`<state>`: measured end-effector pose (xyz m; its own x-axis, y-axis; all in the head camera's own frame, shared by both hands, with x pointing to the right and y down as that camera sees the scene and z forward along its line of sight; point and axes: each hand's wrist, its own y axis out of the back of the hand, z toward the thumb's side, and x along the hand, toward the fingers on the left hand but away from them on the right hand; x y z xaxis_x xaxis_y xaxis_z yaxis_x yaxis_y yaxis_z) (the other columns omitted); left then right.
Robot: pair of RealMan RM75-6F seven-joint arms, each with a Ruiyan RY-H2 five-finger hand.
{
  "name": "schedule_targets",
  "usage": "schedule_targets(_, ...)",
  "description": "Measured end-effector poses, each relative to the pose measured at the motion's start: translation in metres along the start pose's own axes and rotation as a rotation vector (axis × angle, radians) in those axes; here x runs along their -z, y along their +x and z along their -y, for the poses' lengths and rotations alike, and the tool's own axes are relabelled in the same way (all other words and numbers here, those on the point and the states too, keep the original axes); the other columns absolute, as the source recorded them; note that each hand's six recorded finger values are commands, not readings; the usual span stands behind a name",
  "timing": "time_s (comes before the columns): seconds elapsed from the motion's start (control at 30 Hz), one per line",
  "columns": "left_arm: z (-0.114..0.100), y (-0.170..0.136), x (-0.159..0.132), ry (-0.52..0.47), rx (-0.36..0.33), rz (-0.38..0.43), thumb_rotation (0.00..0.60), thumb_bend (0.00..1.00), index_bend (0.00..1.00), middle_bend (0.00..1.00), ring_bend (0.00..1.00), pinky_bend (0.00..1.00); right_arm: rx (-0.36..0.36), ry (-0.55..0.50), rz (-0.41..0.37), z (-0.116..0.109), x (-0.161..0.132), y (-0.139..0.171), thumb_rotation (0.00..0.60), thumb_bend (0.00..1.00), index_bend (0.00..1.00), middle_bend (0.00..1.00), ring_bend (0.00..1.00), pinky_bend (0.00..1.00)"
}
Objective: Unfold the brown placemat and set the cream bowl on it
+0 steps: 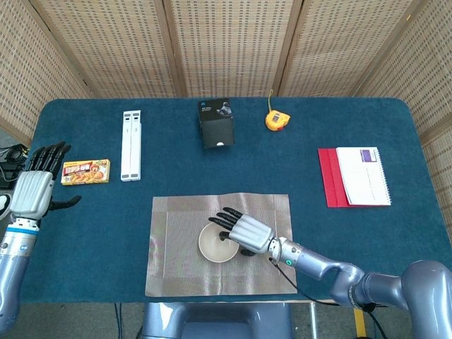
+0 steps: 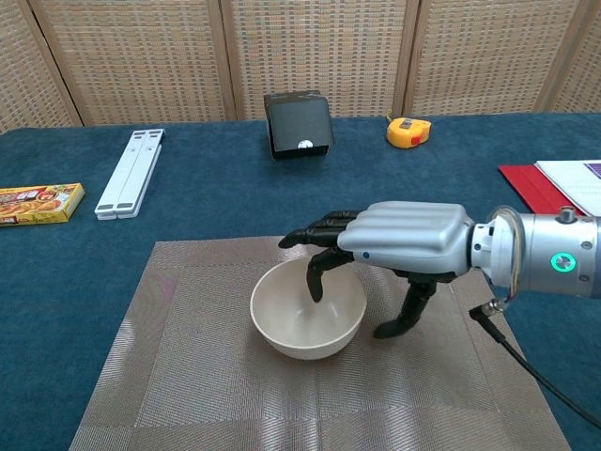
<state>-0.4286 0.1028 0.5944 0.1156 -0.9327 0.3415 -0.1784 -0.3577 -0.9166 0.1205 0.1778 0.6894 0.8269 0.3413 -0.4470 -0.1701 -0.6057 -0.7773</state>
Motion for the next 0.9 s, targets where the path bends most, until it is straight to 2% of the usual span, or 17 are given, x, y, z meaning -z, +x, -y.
schedule_targets(0.13,0.000,-0.001,-0.001,0.001,0.000,0.003,0.600,0.00,0.00,0.00,0.00,0.00,0.006,0.096,0.007,-0.006,0.012,0.022,0.600,0.00,0.02,0.00,0.00,0.00)
schedule_targets(0.27,-0.001,-0.002,-0.001,0.004,-0.007,0.005,0.600,0.00,0.00,0.00,0.00,0.00,0.019,0.161,0.029,-0.013,0.023,0.045,0.600,0.00,0.00,0.00,0.00,0.00)
schedule_targets(0.4,-0.005,-0.007,0.000,0.012,-0.029,0.001,0.600,0.00,0.00,0.00,0.00,0.00,0.043,0.285,0.086,-0.026,0.042,0.078,0.600,0.00,0.00,0.00,0.00,0.00)
schedule_targets(0.47,-0.006,-0.010,0.001,0.015,-0.037,-0.003,0.600,0.00,0.00,0.00,0.00,0.00,0.062,0.351,0.143,-0.032,0.055,0.103,0.600,0.00,0.00,0.00,0.00,0.00)
schedule_targets(0.57,-0.008,-0.018,0.004,0.019,-0.047,-0.010,0.600,0.00,0.00,0.00,0.00,0.00,0.102,0.385,0.257,-0.038,0.071,0.140,0.600,0.00,0.00,0.00,0.00,0.00)
schedule_targets(0.77,-0.008,-0.040,0.011,0.035,-0.058,-0.032,0.600,0.00,0.00,0.00,0.00,0.00,0.216,0.342,0.573,-0.044,0.105,0.214,0.600,0.00,0.00,0.00,0.00,0.00)
schedule_targets(0.9,-0.008,-0.059,0.015,0.039,-0.059,-0.044,0.600,0.00,0.00,0.00,0.00,0.00,0.287,0.288,0.767,-0.038,0.119,0.257,0.600,0.00,0.00,0.00,0.00,0.00)
